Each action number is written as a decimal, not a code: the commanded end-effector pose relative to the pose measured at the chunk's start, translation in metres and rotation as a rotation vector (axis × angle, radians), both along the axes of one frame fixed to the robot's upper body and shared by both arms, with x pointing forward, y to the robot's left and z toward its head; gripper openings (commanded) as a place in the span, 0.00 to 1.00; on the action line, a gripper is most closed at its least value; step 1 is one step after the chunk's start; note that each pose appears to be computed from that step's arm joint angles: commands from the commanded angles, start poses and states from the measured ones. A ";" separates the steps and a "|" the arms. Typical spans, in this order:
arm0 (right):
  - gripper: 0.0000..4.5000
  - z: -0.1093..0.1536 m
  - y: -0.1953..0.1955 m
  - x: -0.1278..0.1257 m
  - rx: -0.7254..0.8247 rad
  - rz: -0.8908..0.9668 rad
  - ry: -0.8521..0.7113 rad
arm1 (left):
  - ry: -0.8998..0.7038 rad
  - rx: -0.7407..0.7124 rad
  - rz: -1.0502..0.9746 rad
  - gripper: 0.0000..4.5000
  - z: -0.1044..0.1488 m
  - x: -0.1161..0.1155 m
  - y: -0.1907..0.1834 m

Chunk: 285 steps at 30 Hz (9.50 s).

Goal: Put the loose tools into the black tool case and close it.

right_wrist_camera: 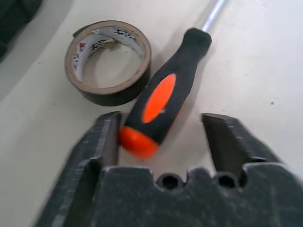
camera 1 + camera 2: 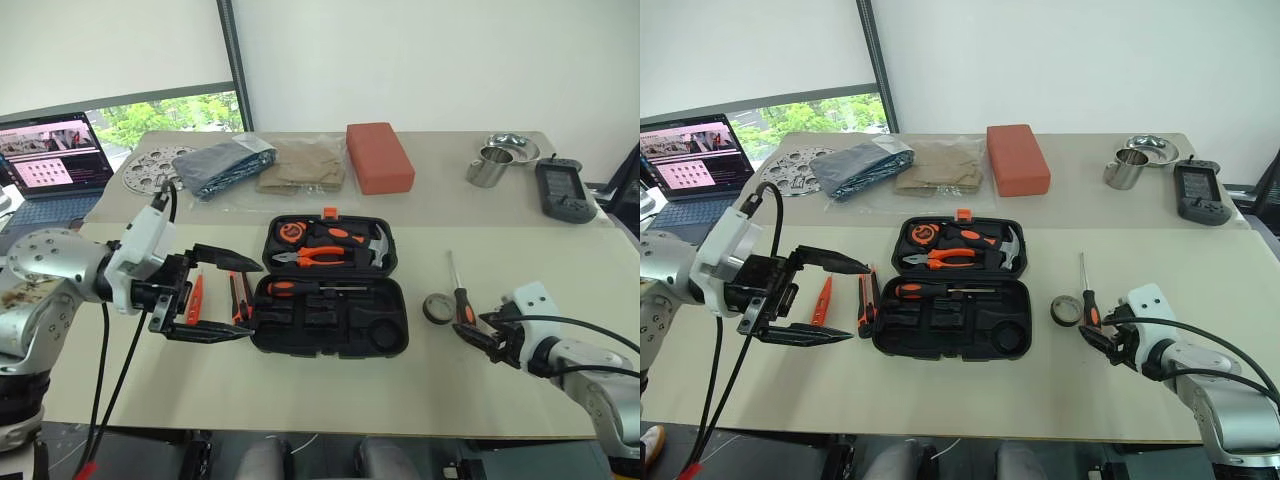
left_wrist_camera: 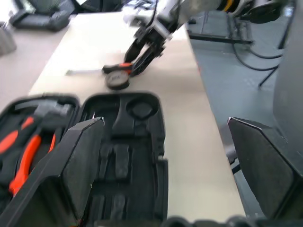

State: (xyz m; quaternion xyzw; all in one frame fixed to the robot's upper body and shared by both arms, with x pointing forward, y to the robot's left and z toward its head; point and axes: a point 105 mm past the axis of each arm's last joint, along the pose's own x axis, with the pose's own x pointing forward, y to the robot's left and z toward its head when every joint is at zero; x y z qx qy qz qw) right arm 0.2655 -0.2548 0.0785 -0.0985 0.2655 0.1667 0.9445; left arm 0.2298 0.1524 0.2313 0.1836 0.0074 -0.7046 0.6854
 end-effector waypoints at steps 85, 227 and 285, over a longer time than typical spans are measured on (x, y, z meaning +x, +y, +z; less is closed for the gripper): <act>0.01 0.056 0.182 0.059 0.132 1.109 -0.333 | 0.044 -0.055 0.452 1.00 0.002 -0.012 0.091; 0.92 0.115 0.010 -0.071 0.217 0.739 -0.511 | -0.079 0.415 0.098 0.11 -0.122 0.088 -0.041; 0.92 0.116 0.013 -0.068 0.201 0.708 -0.537 | 0.048 0.019 0.286 0.00 -0.120 0.101 -0.038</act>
